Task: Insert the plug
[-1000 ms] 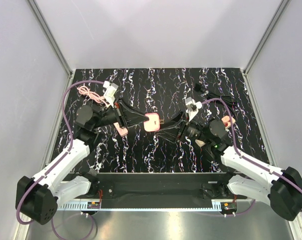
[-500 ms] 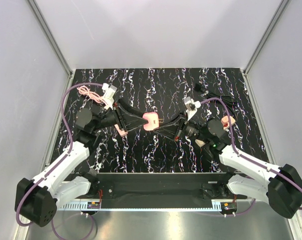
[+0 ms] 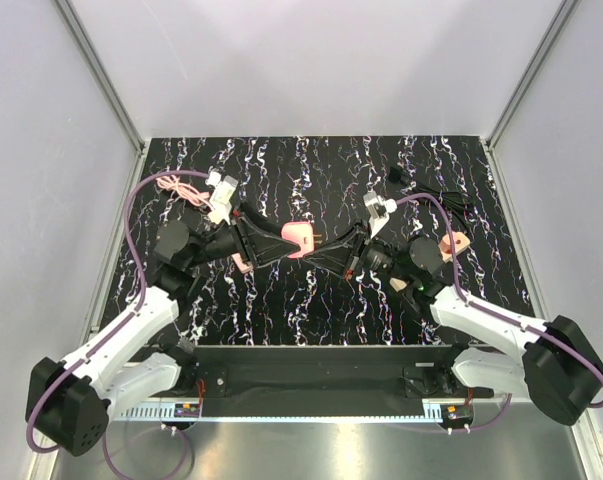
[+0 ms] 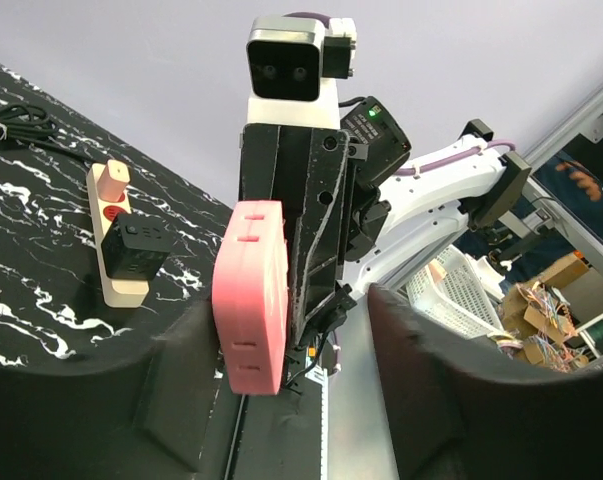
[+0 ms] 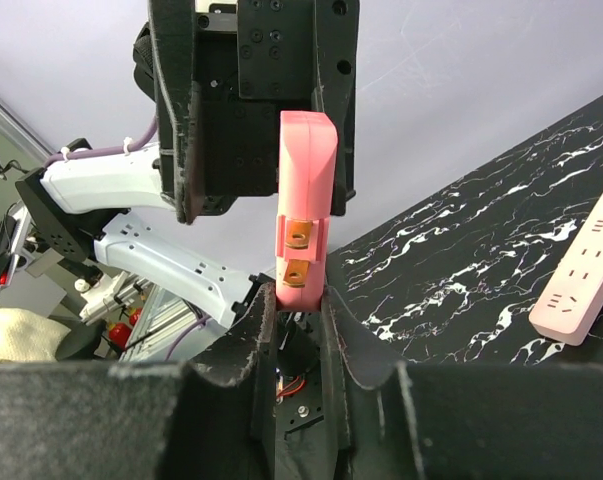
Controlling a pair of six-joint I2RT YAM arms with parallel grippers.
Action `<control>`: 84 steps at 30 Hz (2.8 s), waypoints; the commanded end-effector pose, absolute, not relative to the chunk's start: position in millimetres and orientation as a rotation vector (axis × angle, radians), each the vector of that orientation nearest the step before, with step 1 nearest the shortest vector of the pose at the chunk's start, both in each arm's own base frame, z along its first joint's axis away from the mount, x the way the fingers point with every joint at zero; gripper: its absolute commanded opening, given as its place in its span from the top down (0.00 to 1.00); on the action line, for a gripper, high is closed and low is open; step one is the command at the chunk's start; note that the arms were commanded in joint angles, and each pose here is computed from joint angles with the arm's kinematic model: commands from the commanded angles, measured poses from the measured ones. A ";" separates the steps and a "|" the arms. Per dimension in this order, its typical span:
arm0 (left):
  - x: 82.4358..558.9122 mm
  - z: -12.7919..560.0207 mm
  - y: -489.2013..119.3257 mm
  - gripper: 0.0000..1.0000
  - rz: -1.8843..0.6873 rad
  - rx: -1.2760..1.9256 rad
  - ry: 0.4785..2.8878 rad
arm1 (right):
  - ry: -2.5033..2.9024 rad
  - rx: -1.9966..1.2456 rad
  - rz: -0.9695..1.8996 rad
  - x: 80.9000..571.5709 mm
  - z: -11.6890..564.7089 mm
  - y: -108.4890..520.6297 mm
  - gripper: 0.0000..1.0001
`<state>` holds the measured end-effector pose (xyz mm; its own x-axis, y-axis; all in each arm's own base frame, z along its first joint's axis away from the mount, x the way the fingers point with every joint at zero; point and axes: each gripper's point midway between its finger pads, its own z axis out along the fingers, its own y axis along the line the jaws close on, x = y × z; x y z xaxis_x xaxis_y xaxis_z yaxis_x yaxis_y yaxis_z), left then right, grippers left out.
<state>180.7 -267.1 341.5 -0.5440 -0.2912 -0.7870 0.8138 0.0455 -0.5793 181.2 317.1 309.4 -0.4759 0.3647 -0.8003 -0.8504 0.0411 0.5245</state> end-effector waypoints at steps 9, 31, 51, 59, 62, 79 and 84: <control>195.3 339.1 -277.6 0.53 -1.594 0.542 1.477 | 1.265 -0.547 1.654 178.0 328.6 317.0 1.00; 199.7 343.8 -280.1 0.63 -1.561 0.559 1.511 | 1.312 -0.546 1.668 180.1 314.6 321.6 1.00; 230.6 304.1 -276.2 1.00 -1.411 0.395 1.810 | 1.402 -0.505 1.640 189.2 299.5 323.8 0.58; 267.4 267.6 -240.3 1.00 -1.191 0.143 2.135 | 1.444 -0.450 1.568 175.5 305.5 298.7 0.12; 287.6 265.4 -210.5 1.00 -0.966 -0.056 2.168 | 1.498 -0.384 1.479 178.2 308.9 283.7 0.00; 265.6 317.5 -214.4 1.00 -1.066 0.182 2.001 | 1.538 -0.242 1.256 190.2 303.0 245.8 0.00; 258.8 309.6 -228.3 1.00 -1.139 0.340 2.019 | 1.543 -0.232 1.248 192.9 302.1 245.4 0.00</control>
